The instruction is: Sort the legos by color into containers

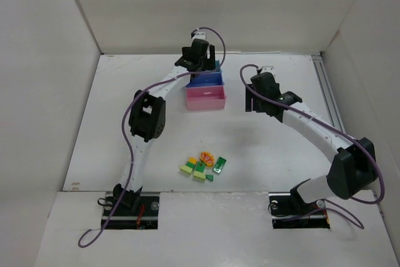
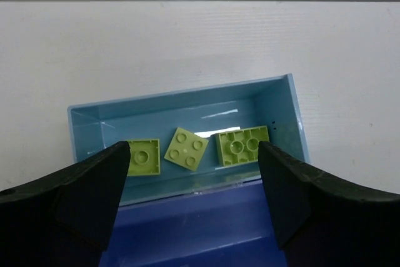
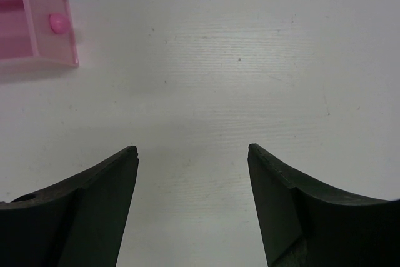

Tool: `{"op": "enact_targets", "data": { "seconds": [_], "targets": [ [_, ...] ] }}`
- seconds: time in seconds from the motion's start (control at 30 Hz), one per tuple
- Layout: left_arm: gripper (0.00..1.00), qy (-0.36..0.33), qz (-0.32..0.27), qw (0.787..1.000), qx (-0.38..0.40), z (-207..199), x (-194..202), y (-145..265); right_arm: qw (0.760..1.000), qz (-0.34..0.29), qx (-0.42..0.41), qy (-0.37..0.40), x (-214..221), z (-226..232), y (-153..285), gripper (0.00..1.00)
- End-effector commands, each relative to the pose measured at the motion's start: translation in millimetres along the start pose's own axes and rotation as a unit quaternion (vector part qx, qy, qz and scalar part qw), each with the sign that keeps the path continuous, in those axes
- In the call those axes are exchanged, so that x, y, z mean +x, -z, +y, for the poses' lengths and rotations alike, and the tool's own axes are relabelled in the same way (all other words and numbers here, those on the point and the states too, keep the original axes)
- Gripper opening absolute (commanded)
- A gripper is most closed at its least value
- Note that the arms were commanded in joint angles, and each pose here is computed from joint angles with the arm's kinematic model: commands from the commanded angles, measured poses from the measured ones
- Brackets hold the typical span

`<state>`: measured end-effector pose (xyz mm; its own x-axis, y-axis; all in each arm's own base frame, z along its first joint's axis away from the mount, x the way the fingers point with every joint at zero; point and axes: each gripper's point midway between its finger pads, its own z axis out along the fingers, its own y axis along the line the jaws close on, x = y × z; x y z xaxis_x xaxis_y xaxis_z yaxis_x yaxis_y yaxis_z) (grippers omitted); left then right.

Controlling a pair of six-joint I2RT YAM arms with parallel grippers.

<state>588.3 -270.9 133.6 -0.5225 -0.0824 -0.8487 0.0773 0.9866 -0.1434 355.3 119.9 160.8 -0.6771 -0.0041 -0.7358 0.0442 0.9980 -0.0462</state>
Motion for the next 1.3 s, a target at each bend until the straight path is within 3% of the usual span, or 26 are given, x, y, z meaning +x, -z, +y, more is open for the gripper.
{"op": "enact_targets", "data": {
  "seconds": [0.0, 0.03, 0.1, 0.2, 0.23, 0.3, 0.33, 0.4, 0.43, 0.63, 0.73, 1.27],
  "targets": [
    [0.82, 0.016, -0.041, 0.999, 0.026, -8.3, -50.7, 46.2, 0.999, -0.011, -0.026, 0.028, -8.0, 18.6, 21.5, 0.76],
    [0.91, 0.027, -0.057, 0.997, 0.032, -9.7, -67.9, 63.5, 0.999, -0.003, -0.030, 0.031, -2.0, 23.3, 24.4, 0.76],
    [1.00, 0.040, -0.042, 0.998, 0.023, 1.8, -62.3, 78.9, 0.996, 0.015, -0.069, 0.053, 18.6, 49.7, 31.3, 0.76],
    [1.00, 0.069, -0.060, 0.995, 0.032, 9.7, -80.5, 134.5, 0.989, 0.053, -0.119, 0.064, 55.9, 82.5, 43.6, 0.76],
    [1.00, 0.087, -0.032, 0.995, 0.021, 18.9, -51.6, 139.2, 0.988, 0.065, -0.128, 0.056, 66.3, 89.7, 46.6, 0.76],
    [1.00, 0.123, -0.050, 0.991, 0.025, 29.9, -59.8, 188.0, 0.982, 0.089, -0.153, 0.062, 88.5, 104.3, 50.2, 0.74],
    [1.00, 0.129, -0.020, 0.991, 0.011, 42.2, -24.0, 192.2, 0.980, 0.101, -0.156, 0.068, 103.9, 109.9, 50.6, 0.72],
    [1.00, 0.180, -0.034, 0.983, 0.021, 51.7, -20.4, 232.5, 0.976, 0.141, -0.158, 0.060, 128.9, 117.2, 50.4, 0.72],
    [1.00, 0.178, -0.007, 0.984, 0.006, 64.0, 14.9, 234.7, 0.973, 0.152, -0.158, 0.065, 141.7, 121.3, 52.0, 0.72],
    [1.00, 0.201, -0.002, 0.979, 0.026, 77.3, 55.8, 298.3, 0.965, 0.191, -0.168, 0.065, 181.7, 145.5, 63.5, 0.74],
    [1.00, 0.203, 0.016, 0.979, 0.033, 82.0, 77.2, 308.2, 0.965, 0.207, -0.154, 0.046, 194.5, 143.7, 62.4, 0.74],
    [1.00, 0.192, 0.031, 0.977, 0.091, 71.4, 89.7, 333.7, 0.958, 0.256, -0.125, -0.021, 223.2, 167.1, 66.0, 0.74]
  ]
}}
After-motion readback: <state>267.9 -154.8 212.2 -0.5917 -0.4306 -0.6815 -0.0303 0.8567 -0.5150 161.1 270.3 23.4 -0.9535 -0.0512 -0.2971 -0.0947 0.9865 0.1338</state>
